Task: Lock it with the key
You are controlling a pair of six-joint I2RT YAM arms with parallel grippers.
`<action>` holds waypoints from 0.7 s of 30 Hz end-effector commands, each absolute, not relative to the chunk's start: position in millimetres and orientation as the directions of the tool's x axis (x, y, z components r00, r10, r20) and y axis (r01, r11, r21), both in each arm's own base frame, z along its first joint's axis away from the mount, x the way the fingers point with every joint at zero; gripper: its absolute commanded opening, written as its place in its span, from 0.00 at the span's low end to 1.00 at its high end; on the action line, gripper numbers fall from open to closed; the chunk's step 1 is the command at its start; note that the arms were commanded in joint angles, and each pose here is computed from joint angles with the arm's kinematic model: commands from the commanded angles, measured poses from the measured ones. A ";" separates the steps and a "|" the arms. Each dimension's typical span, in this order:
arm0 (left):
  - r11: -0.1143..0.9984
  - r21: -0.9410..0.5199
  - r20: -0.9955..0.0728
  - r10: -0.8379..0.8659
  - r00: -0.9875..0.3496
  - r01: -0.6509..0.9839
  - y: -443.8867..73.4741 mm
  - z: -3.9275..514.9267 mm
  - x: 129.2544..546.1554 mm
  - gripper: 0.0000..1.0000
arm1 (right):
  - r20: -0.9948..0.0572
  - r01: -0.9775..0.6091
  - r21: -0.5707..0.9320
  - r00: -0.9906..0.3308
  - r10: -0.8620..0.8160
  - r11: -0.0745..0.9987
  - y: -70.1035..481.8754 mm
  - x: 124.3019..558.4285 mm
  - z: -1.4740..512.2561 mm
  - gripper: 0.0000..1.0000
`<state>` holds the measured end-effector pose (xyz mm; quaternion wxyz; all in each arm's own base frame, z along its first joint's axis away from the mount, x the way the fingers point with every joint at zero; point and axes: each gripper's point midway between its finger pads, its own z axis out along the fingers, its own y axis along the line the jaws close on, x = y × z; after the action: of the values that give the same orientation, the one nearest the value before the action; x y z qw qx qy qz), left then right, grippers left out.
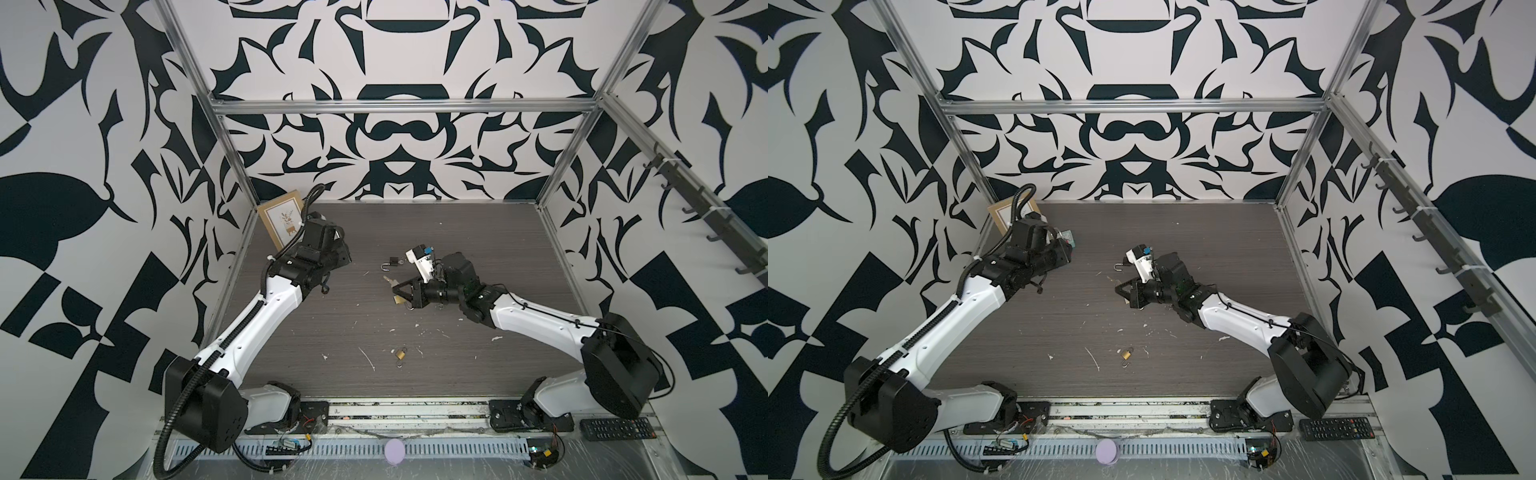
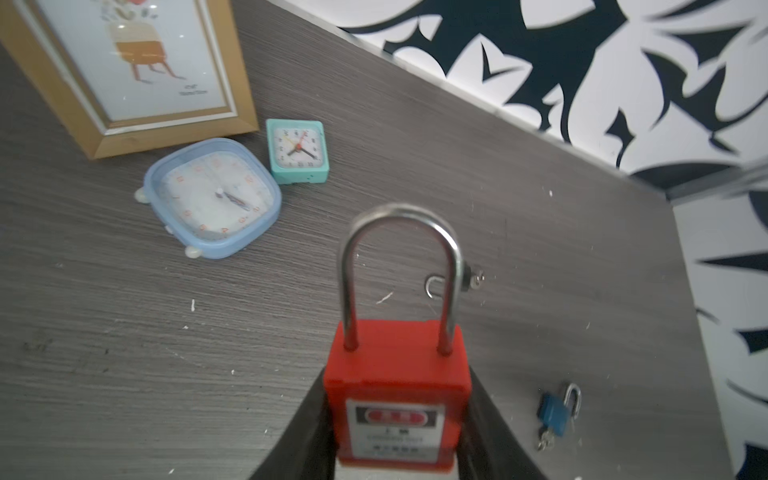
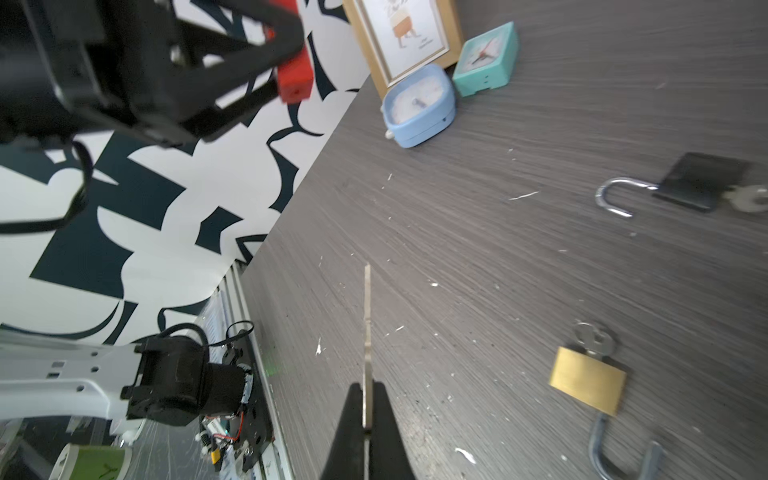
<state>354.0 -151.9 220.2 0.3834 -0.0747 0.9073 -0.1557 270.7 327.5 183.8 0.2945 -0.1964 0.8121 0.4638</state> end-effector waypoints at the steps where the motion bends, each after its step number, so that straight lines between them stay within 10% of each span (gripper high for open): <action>1: 0.978 -0.168 -0.628 -0.009 -0.778 0.123 -172.9 187.9 337.2 0.00 | -0.653 -0.565 0.617 -0.756 -0.045 0.549 310.7 271.3 181.0 0.00; 11: 0.970 -0.009 -0.383 0.223 -0.897 0.245 -205.5 99.8 297.3 0.00 | -0.621 -0.493 0.589 -0.783 -0.031 0.641 282.0 269.0 158.6 0.00; 21: 0.962 0.111 -0.369 0.274 -0.888 0.250 -201.0 82.8 325.3 0.00 | -0.606 -0.487 0.592 -0.794 -0.044 0.643 284.3 269.7 151.9 0.00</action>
<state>303.9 -202.0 71.6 0.1714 0.1310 0.9764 0.0111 264.3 282.3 144.3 0.2664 -0.1459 0.8675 0.3939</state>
